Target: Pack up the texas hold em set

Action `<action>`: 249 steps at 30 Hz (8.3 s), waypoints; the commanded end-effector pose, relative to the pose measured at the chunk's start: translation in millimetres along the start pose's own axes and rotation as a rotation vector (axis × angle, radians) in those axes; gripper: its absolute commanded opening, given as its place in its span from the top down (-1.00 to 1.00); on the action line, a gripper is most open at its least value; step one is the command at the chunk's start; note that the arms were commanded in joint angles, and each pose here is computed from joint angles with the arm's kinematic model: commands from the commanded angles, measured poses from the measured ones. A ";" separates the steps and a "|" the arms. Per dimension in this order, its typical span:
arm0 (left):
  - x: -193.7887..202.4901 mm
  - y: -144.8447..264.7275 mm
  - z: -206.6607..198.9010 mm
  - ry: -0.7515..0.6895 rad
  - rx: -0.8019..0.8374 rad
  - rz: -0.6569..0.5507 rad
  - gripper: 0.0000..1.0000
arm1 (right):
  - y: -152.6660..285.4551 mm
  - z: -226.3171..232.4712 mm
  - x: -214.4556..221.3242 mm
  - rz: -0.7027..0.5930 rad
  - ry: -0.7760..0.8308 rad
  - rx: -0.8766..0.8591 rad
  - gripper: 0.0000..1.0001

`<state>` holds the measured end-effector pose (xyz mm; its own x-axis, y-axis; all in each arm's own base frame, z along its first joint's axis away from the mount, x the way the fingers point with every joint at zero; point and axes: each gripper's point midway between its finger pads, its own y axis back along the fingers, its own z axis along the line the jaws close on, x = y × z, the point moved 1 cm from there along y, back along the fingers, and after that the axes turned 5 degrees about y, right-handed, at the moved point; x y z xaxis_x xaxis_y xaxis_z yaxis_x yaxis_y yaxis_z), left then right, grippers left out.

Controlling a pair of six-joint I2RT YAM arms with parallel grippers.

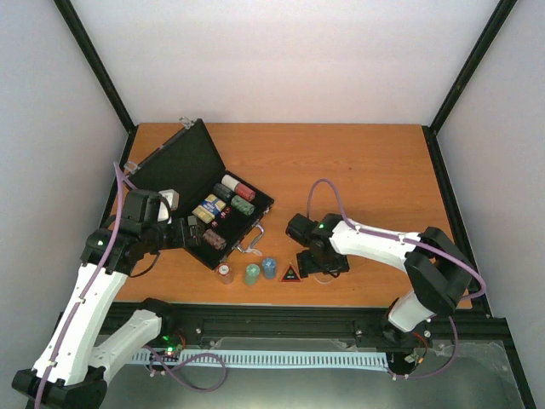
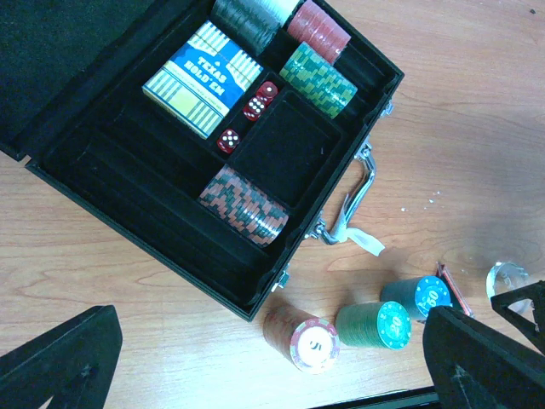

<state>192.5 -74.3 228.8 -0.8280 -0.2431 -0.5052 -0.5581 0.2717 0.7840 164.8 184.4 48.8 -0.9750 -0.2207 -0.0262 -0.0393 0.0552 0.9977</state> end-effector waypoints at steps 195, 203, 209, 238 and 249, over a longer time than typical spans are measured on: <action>23.5 19.8 19.0 -0.005 -0.041 -0.029 -1.00 | 76.8 200.9 -194.9 -0.375 0.248 -0.218 -0.22; 26.7 23.0 19.5 0.002 -0.033 -0.033 -0.99 | 56.0 222.4 -200.0 -0.336 0.174 -0.296 -0.20; 27.4 21.9 17.6 -0.002 -0.024 -0.023 -0.99 | 46.2 231.1 -204.7 -0.321 0.126 -0.321 -0.19; 23.9 14.4 14.2 -0.020 -0.021 -0.002 -1.00 | 34.0 237.1 -201.5 -0.277 0.065 -0.324 -0.83; 21.3 12.9 16.1 -0.015 -0.038 -0.004 -0.99 | 79.6 245.3 -205.0 -0.370 0.197 -0.403 -1.00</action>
<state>160.6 -59.8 210.5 -0.8450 -0.2331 -0.4813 -0.5289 0.2317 0.8164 306.5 468.6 77.3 -0.8930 -0.3088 -0.3274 -0.2058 -0.3669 0.9072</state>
